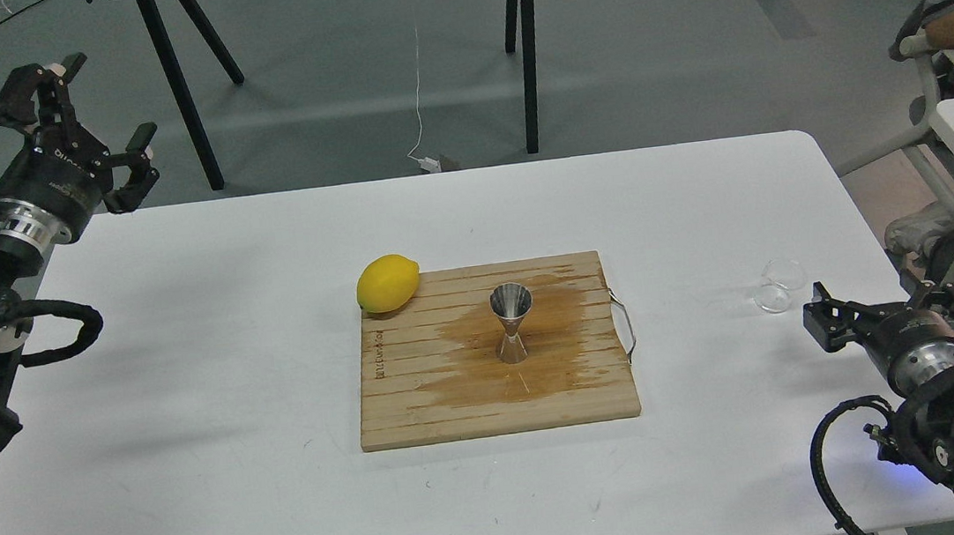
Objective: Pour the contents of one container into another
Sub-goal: 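Move the right gripper down to the small clear glass cup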
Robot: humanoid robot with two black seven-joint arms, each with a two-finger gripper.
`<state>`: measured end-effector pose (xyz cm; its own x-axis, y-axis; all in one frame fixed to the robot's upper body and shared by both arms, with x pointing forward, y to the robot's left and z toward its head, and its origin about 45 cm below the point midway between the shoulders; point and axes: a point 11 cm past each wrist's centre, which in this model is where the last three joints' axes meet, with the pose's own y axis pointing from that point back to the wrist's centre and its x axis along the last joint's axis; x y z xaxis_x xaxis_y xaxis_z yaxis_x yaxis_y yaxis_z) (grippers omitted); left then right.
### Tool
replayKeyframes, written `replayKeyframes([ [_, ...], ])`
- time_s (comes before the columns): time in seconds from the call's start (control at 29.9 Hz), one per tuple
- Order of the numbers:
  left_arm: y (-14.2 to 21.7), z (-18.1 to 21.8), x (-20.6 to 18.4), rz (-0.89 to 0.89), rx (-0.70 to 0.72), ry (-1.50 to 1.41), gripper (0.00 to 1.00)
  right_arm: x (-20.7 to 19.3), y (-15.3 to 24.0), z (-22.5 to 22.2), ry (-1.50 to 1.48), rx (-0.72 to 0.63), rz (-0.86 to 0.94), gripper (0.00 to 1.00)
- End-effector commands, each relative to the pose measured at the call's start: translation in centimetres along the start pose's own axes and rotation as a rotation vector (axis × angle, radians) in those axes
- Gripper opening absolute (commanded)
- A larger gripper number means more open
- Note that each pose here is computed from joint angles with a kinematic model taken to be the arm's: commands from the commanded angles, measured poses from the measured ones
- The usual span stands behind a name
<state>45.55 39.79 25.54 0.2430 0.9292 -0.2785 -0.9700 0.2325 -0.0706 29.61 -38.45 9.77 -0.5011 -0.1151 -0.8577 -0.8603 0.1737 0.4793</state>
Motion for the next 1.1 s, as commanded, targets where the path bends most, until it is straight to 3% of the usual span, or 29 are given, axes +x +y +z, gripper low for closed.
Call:
replayKeyframes([
  [0.0, 0.0, 0.1, 0.0, 0.000, -0.002, -0.001, 0.99, 0.2, -1.6, 1.7, 0.004, -0.026, 0.033, 0.98],
  [0.3, 0.0, 0.1, 0.0, 0.000, -0.001, -0.002, 0.99, 0.9, -3.2, 5.5, 0.054, -0.107, 0.070, 0.98],
  [1.07, 0.3, 0.0, 0.4, 0.007, 0.003, -0.009, 0.99, 2.0, -4.7, 5.1, 0.032, -0.077, 0.026, 0.87],
])
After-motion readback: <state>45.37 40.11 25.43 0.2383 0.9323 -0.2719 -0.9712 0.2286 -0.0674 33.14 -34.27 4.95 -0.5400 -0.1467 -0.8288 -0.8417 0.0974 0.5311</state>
